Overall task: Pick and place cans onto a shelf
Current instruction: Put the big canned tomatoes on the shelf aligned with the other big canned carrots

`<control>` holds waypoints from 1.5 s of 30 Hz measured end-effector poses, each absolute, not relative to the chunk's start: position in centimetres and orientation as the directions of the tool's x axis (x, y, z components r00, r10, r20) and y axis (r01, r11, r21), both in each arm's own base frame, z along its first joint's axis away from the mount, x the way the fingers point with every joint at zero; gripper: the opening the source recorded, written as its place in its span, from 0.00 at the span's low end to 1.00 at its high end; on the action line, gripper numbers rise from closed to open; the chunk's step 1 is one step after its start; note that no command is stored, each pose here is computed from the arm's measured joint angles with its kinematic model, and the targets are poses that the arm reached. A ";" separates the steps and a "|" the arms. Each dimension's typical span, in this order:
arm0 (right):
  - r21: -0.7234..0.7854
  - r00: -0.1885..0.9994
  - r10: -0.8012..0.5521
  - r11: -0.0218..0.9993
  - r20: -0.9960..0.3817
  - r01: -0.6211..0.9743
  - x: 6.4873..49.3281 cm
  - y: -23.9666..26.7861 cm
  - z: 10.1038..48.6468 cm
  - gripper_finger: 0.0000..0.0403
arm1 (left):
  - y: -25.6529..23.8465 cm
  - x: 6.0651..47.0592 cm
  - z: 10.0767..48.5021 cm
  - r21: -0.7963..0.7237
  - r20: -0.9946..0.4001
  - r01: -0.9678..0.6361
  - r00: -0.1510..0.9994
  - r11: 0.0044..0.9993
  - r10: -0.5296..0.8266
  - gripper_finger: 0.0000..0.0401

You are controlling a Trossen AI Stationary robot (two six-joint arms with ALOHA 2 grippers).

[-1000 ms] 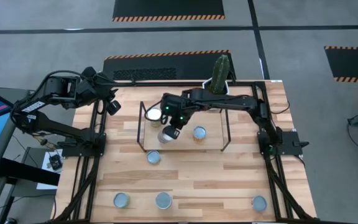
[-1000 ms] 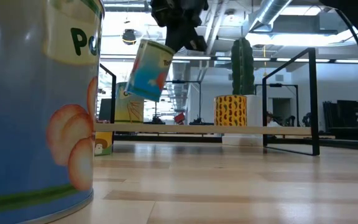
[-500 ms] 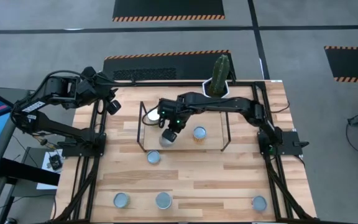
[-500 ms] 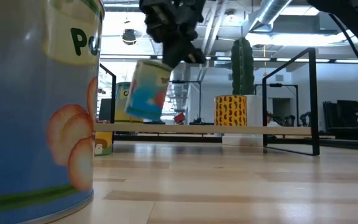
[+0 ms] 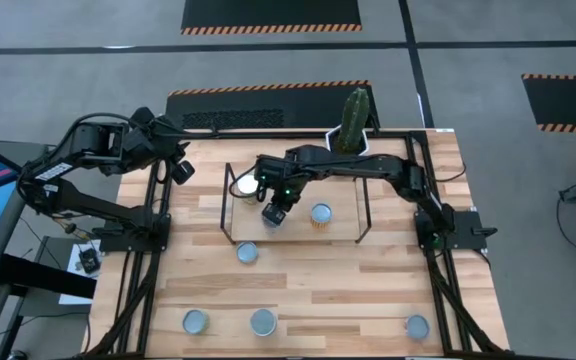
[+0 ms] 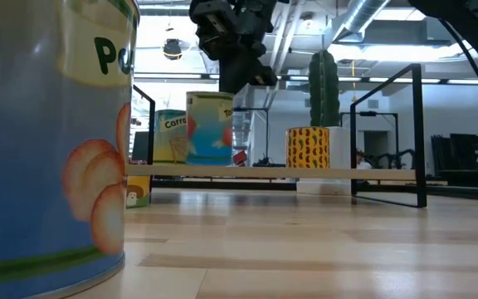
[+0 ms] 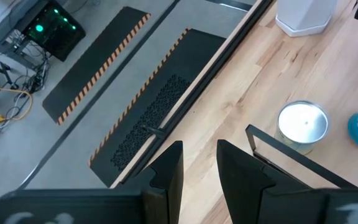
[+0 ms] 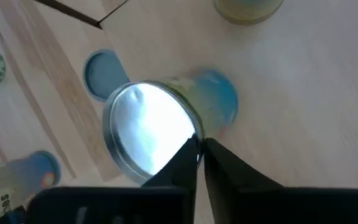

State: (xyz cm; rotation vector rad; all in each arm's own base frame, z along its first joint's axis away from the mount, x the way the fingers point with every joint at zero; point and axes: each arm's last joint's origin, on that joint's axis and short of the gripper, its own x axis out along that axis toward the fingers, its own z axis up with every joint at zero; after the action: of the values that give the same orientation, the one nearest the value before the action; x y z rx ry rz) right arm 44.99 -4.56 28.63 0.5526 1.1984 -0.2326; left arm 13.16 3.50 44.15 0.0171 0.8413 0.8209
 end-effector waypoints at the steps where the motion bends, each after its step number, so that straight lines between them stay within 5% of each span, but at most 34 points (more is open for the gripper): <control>1: 0.281 0.363 0.112 0.844 -0.925 0.456 45.0 -4.7 28.6 0.15 | 3.5 13.2 44.2 0.319 -0.654 -0.640 0.385 0.699 0.651 0.22; 15: 0.275 0.371 0.094 0.837 -0.924 0.474 44.1 -6.9 29.9 0.20 | 3.5 13.2 44.2 0.307 -0.654 -0.651 0.385 0.694 0.651 0.22; 25: 0.136 0.119 0.096 0.906 -0.988 0.400 42.7 -2.5 27.9 0.20 | 3.5 13.2 44.1 0.307 -0.655 -0.651 0.385 0.694 0.651 0.22; 45: 0.158 0.359 0.028 0.927 -0.933 0.339 45.4 -2.1 26.1 0.20 | 3.5 13.2 44.1 0.307 -0.655 -0.651 0.385 0.694 0.650 0.22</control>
State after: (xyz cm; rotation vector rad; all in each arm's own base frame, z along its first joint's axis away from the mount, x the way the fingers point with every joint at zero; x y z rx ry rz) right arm 45.41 -2.15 26.10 0.3519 1.1937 -0.2060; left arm 13.17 3.50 44.15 -0.0002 0.8338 0.8286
